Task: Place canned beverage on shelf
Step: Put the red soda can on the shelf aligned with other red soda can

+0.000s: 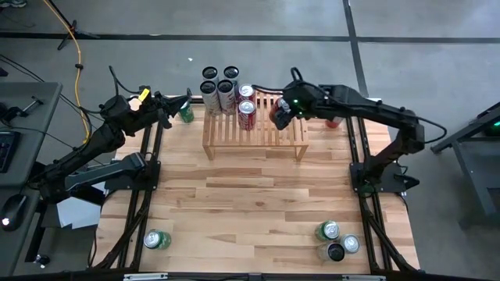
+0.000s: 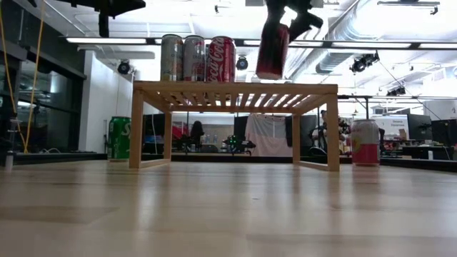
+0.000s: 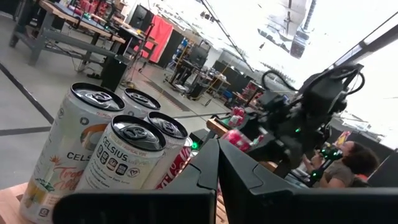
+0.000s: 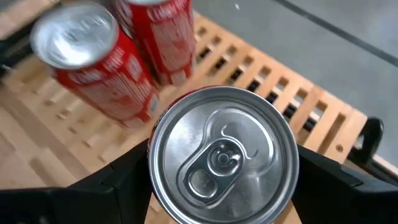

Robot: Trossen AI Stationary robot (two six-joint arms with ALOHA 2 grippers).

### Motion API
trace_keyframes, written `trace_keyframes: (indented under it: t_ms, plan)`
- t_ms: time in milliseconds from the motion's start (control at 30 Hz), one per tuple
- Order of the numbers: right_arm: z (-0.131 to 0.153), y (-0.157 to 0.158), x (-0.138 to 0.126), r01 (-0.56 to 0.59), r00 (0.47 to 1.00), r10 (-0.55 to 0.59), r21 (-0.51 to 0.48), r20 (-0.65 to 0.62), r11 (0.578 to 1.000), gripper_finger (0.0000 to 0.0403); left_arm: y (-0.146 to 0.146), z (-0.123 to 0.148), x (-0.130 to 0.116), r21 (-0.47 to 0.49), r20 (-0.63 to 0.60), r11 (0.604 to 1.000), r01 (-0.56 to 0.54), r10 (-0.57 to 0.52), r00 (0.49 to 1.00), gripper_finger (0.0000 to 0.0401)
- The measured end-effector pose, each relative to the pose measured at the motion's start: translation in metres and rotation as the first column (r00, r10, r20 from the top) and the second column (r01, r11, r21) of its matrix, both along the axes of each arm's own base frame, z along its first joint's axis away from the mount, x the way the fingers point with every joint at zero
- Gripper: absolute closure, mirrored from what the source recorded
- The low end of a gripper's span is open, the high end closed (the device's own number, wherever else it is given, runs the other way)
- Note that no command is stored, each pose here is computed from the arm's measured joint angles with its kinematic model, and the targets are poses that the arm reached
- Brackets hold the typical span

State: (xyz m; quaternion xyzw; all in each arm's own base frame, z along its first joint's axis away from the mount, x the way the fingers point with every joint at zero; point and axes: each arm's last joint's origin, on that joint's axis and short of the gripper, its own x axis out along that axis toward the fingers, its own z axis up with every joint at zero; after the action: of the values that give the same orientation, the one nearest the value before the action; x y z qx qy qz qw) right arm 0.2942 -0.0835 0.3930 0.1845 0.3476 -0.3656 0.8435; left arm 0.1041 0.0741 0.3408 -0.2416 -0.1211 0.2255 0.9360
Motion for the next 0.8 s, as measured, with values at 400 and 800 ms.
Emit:
trace_keyframes:
  t_ms: [400,800]
  plan:
    - [-0.02,-0.008,0.014,0.022,0.997,-0.018,0.057,-0.072,0.998,0.0118,0.0,0.0,0.0,-0.025,0.014,1.0,0.004,-0.004,1.0,0.0401]
    - [-0.026,-0.014,0.02,0.051,0.996,-0.048,0.037,-0.076,0.998,0.0118,0.0,0.0,0.0,-0.026,0.013,1.0,0.004,-0.004,1.0,0.0401]
